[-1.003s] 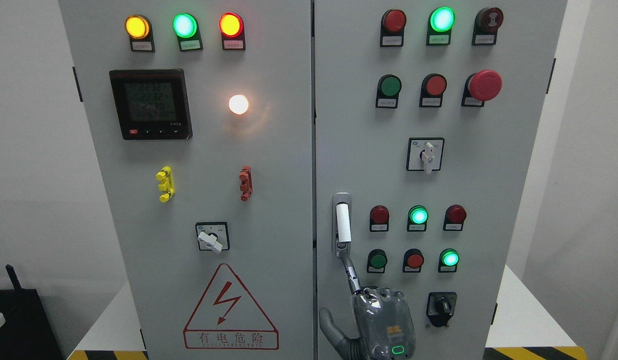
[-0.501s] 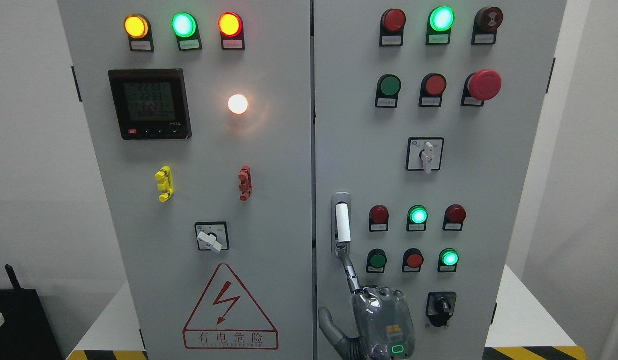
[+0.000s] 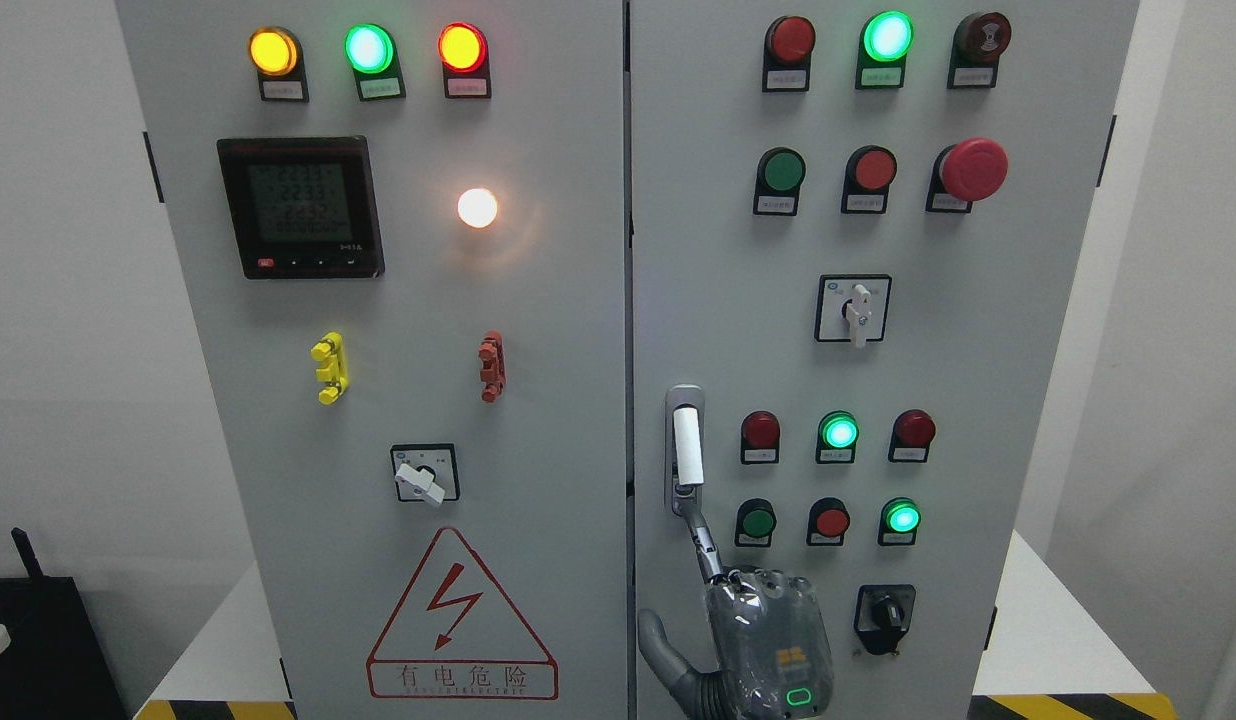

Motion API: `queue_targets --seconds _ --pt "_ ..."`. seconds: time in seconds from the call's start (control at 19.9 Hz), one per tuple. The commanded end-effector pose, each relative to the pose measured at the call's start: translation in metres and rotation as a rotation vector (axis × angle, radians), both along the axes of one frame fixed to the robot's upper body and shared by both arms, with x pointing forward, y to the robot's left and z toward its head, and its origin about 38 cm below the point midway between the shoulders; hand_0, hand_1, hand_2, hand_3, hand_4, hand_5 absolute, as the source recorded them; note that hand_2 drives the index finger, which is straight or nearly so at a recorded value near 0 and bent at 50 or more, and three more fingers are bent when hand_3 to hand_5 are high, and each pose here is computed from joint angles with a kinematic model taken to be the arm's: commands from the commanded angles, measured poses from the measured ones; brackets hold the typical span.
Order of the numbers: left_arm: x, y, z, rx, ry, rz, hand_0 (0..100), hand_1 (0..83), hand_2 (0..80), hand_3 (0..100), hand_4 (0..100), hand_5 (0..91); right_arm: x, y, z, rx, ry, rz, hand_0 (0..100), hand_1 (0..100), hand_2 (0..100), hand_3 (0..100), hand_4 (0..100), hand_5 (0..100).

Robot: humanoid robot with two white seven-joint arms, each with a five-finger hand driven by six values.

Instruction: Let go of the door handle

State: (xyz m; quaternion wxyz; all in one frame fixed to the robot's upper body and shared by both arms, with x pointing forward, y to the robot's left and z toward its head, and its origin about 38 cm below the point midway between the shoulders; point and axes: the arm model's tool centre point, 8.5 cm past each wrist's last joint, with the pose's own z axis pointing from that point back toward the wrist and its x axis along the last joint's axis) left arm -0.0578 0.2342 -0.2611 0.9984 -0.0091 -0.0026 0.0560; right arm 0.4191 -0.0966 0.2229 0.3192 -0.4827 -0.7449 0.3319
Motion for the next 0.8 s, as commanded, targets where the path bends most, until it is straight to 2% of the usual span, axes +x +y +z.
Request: queue_targets --seconds 0.0,0.15,0.2,0.3,0.35,0.4,0.45,0.5,0.55,0.6,0.75 --pt "-0.007 0.000 0.001 -0.002 0.021 -0.013 12 38.9 0.0 0 0 0.0 -0.008 0.000 0.003 0.008 -0.016 0.009 38 33 0 100 100 100" --pt "-0.007 0.000 0.001 -0.002 0.021 -0.013 12 38.9 0.0 0 0 0.0 -0.011 0.000 0.004 0.014 -0.025 0.014 39 32 0 100 100 100" --pt "-0.007 0.000 0.001 -0.002 0.021 -0.013 12 38.9 0.0 0 0 0.0 -0.013 0.000 0.006 0.020 -0.040 0.014 39 32 4 100 100 100" --pt "-0.007 0.000 0.001 -0.002 0.021 -0.013 12 38.9 0.0 0 0 0.0 -0.015 0.000 0.011 0.026 -0.069 0.031 41 32 22 100 100 98" --pt "-0.007 0.000 0.001 -0.002 0.021 -0.013 12 38.9 0.0 0 0 0.0 -0.017 0.000 0.012 0.026 -0.077 0.039 43 33 37 100 100 97" --pt "-0.007 0.000 0.001 -0.002 0.021 -0.013 12 38.9 0.0 0 0 0.0 -0.017 -0.001 0.013 0.028 -0.081 0.040 44 34 44 100 98 96" --pt "-0.007 0.000 0.001 -0.002 0.021 -0.013 12 38.9 0.0 0 0 0.0 -0.018 -0.003 0.015 0.031 -0.086 0.036 48 36 57 100 88 91" --pt "-0.007 0.000 0.001 -0.002 0.021 -0.013 12 38.9 0.0 0 0 0.0 -0.018 -0.003 0.015 0.033 -0.087 0.035 51 36 61 99 82 87" --pt "-0.007 0.000 0.001 -0.002 0.021 -0.013 12 38.9 0.0 0 0 0.0 -0.019 -0.004 0.015 0.037 -0.087 0.034 52 36 62 98 80 85" --pt "-0.007 0.000 0.001 -0.002 0.021 -0.013 12 38.9 0.0 0 0 0.0 -0.020 -0.005 0.014 0.047 -0.080 0.037 56 33 66 96 78 84" --pt "-0.007 0.000 0.001 -0.002 0.021 -0.013 12 38.9 0.0 0 0 0.0 -0.021 -0.006 0.015 0.083 -0.076 0.048 59 24 77 97 76 84"
